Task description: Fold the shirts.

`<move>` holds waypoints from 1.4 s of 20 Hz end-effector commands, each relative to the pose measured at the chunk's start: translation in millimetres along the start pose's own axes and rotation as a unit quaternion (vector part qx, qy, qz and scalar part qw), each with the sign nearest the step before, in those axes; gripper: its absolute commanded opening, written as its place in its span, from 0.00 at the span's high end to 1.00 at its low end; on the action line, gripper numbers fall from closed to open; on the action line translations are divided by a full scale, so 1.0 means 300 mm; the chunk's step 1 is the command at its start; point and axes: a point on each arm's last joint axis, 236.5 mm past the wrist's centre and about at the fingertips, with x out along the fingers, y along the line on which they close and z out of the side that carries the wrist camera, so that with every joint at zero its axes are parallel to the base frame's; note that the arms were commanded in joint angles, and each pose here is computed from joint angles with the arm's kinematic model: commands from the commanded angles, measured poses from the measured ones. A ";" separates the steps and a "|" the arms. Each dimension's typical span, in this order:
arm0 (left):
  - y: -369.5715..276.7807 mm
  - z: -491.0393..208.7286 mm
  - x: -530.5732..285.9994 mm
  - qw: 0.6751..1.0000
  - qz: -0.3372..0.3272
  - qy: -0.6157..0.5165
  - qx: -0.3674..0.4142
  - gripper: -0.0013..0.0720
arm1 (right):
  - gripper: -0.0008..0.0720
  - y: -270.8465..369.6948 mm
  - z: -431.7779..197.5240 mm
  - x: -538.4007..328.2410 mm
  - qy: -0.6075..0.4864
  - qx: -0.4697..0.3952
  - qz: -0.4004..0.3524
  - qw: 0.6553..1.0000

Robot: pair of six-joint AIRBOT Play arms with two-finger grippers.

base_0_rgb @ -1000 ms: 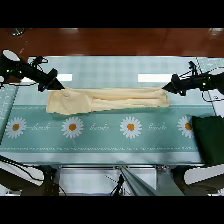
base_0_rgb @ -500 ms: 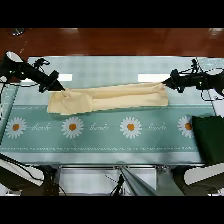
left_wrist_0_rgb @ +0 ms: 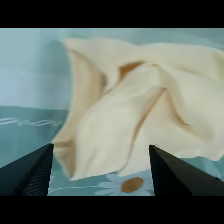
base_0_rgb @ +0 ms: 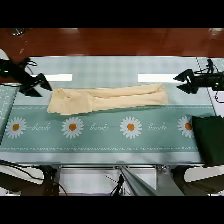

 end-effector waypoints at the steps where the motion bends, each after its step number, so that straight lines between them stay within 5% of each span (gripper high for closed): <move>1: 0.214 0.073 -0.200 0.983 0.054 -0.143 -0.098 0.02 | 0.13 -0.148 -0.131 -0.072 0.075 0.006 -0.048 0.996; 3: 0.109 0.110 -0.261 0.963 -0.027 -0.245 -0.105 0.02 | 0.13 -0.170 -0.186 -0.011 0.089 0.022 -0.048 0.995; 6: -0.185 -0.015 -0.237 0.954 -0.141 -0.262 0.021 0.02 | 0.13 -0.109 -0.219 0.087 0.106 0.024 -0.013 0.994; 11: -0.462 -0.200 -0.107 0.954 -0.185 -0.201 0.123 0.02 | 0.14 0.000 -0.298 0.226 0.138 0.001 0.004 0.990; 12: -0.505 -0.224 -0.077 0.953 -0.185 -0.189 0.147 0.02 | 0.24 0.017 -0.317 0.241 0.146 -0.008 0.003 0.989; 13: -0.545 -0.251 -0.041 0.953 -0.186 -0.173 0.167 0.02 | 0.67 0.033 -0.327 0.243 0.152 -0.013 0.006 0.988; 14: -0.579 -0.277 -0.009 0.953 -0.187 -0.158 0.181 0.03 | 0.95 0.049 -0.332 0.230 0.159 -0.017 0.011 0.987; 15: -0.606 -0.298 0.018 0.952 -0.187 -0.146 0.191 0.04 | 0.95 0.060 -0.327 0.202 0.160 -0.027 0.012 0.987; 16: -0.632 -0.319 0.045 0.952 -0.188 -0.134 0.201 0.37 | 0.95 0.071 -0.309 0.161 0.149 -0.038 0.010 0.988; 17: -0.657 -0.341 0.067 0.951 -0.191 -0.123 0.209 0.97 | 0.95 0.077 -0.289 0.108 0.134 -0.054 0.001 0.989; 22: -0.914 -0.433 0.154 0.935 -0.231 -0.106 0.246 0.96 | 0.95 0.082 -0.338 -0.218 0.078 -0.155 -0.100 0.980; 28: -1.291 -0.654 0.422 0.925 -0.227 -0.015 0.304 0.96 | 0.95 0.261 -0.586 -0.409 -0.006 -0.212 -0.059 0.975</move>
